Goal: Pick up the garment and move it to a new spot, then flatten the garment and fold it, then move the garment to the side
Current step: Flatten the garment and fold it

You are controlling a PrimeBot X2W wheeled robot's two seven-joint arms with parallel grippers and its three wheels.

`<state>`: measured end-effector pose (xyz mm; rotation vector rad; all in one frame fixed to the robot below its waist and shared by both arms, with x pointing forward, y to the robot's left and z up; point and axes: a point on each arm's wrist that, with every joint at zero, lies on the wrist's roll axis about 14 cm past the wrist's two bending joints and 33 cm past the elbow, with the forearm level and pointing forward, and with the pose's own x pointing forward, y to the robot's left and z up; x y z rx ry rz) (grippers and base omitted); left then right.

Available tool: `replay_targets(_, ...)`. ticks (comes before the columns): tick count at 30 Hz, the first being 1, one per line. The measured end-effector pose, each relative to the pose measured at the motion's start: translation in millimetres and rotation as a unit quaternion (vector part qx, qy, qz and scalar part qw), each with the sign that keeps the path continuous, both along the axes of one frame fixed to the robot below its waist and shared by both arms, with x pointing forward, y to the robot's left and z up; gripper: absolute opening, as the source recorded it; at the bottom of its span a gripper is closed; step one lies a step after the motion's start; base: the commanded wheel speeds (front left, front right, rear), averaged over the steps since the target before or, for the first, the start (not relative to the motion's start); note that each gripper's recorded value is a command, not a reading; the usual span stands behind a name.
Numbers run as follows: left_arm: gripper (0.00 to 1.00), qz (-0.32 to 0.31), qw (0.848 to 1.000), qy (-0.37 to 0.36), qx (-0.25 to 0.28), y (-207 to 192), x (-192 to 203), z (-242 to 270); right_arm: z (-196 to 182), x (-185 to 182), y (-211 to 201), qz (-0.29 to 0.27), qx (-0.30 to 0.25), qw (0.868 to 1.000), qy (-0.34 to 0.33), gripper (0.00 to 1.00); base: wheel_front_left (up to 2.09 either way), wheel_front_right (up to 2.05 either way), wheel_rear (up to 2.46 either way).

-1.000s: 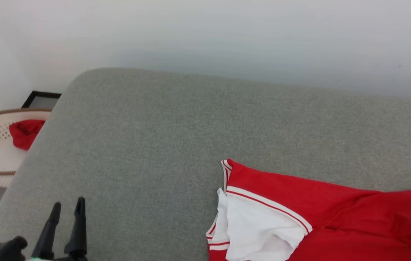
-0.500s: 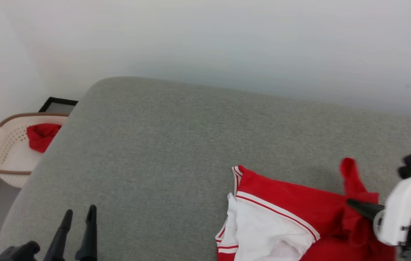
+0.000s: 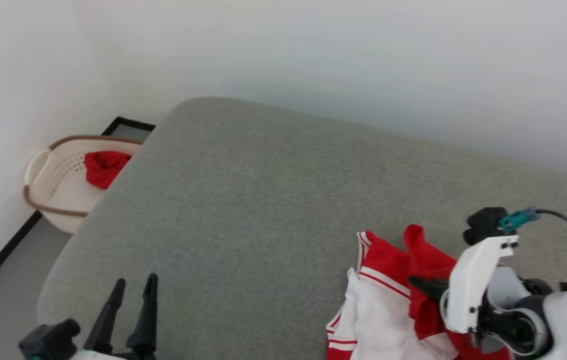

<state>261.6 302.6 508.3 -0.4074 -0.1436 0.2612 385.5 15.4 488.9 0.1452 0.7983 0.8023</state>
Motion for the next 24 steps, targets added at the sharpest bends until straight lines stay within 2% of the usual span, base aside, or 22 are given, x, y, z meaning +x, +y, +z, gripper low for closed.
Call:
replay_targets(11, 1.0, 0.015, 1.0, 0.006, -0.006, 4, -7, -4, -31, -5, 39, 0.035, -0.015, 0.999, 0.024, 0.0, 0.0, 0.0, 0.0)
replay_targets(12, 1.0, 0.015, 1.0, 0.005, -0.006, 4, -6, -3, -33, -4, 40, 0.036, -0.018, 0.999, 0.025, 0.04, 0.0, 0.0, 0.0)
replay_targets(14, 1.0, 0.015, 1.0, 0.005, -0.007, 3, -6, -4, -39, -4, 41, 0.039, -0.029, 0.999, 0.024, 0.61, 0.0, 0.0, 0.0)
replay_targets(15, 1.0, 0.015, 1.0, 0.006, -0.007, 3, -5, -4, -40, -4, 41, 0.038, -0.029, 0.999, 0.024, 1.0, 0.0, 0.0, 0.0)
replay_targets(24, 1.0, 0.006, 1.0, 0.005, -0.004, 1, 3, -3, -29, 7, 39, 0.018, -0.006, 1.0, 0.002, 1.0, 0.0, 0.0, 0.0)
